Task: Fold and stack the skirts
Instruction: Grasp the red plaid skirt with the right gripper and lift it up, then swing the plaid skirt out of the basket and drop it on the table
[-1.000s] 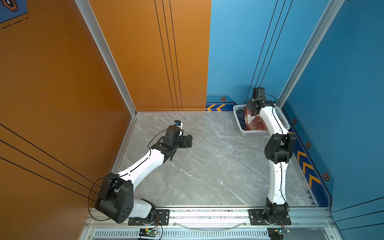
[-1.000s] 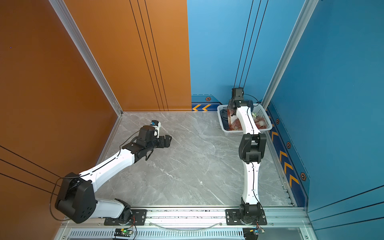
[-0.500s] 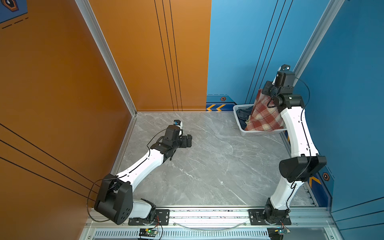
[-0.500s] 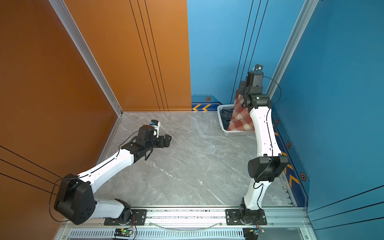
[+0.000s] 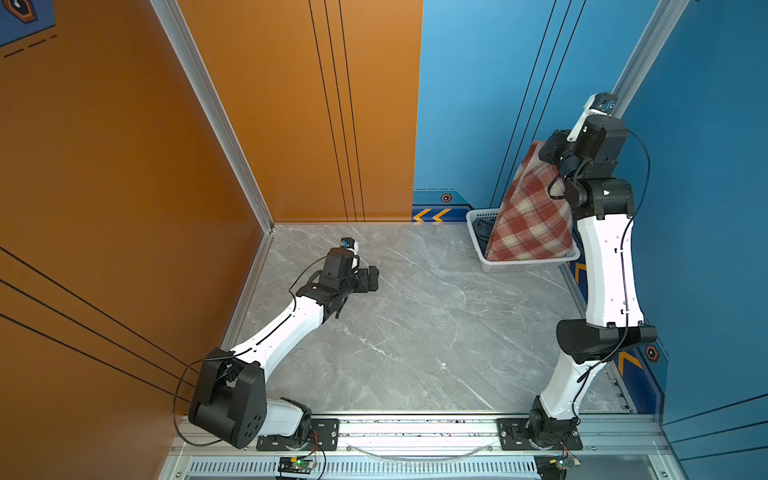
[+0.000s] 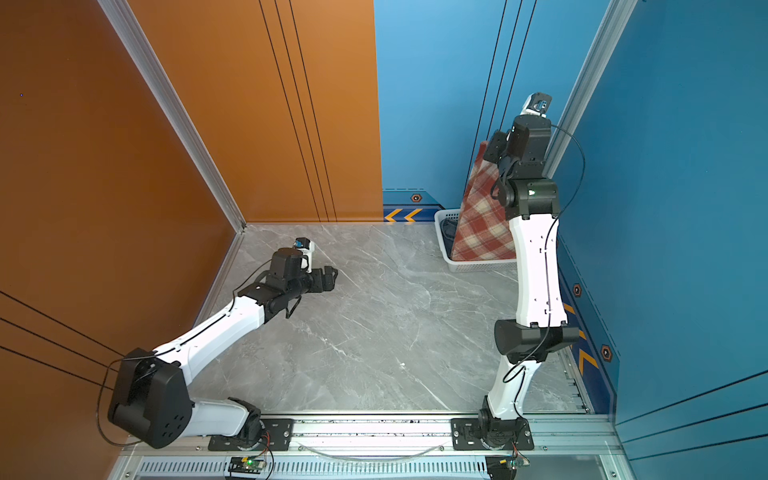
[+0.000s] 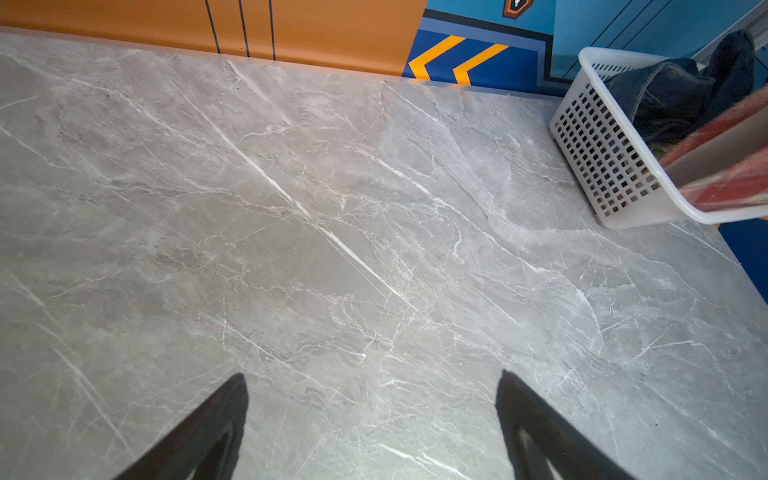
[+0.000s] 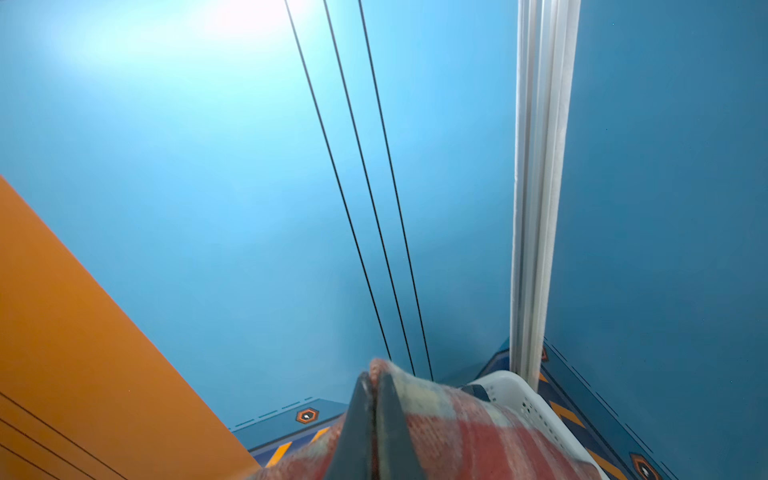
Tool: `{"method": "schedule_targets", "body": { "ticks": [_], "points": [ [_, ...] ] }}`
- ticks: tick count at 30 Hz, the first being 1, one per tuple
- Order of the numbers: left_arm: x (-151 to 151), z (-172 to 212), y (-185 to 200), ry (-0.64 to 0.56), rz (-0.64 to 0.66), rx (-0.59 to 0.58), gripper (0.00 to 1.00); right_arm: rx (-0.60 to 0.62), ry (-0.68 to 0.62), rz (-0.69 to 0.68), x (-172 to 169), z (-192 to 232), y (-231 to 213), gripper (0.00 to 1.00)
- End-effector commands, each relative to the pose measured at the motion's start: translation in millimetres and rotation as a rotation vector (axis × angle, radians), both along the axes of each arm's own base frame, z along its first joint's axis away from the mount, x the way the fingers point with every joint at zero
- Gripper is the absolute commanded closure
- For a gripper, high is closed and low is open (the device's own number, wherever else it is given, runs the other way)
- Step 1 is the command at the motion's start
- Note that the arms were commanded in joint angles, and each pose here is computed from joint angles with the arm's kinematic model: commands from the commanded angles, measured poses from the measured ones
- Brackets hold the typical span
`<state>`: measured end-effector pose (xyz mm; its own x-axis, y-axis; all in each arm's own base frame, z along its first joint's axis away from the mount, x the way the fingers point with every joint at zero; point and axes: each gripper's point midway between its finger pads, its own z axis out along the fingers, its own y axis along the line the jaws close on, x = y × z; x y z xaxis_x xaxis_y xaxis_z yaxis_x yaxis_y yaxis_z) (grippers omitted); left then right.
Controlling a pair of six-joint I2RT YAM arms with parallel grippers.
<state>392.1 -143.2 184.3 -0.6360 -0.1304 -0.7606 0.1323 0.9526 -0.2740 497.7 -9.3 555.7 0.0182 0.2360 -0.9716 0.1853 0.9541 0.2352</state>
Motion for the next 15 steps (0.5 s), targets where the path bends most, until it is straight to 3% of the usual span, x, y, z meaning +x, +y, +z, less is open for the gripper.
{"method": "schedule_targets", "body": {
  "ticks": [1,9,15],
  "points": [
    [7.4,3.9,2.6,0.022,0.012,-0.046,0.06,0.008,-0.192,0.052,-37.7,64.7,19.0,1.0],
    [17.0,-3.9,14.0,0.058,0.06,-0.145,0.07,-0.046,-0.369,0.175,-95.7,125.5,80.4,1.0],
    [22.9,-6.8,30.0,0.068,0.107,-0.186,0.08,-0.053,-0.45,0.316,-123.8,145.2,136.9,1.0]
  ]
}}
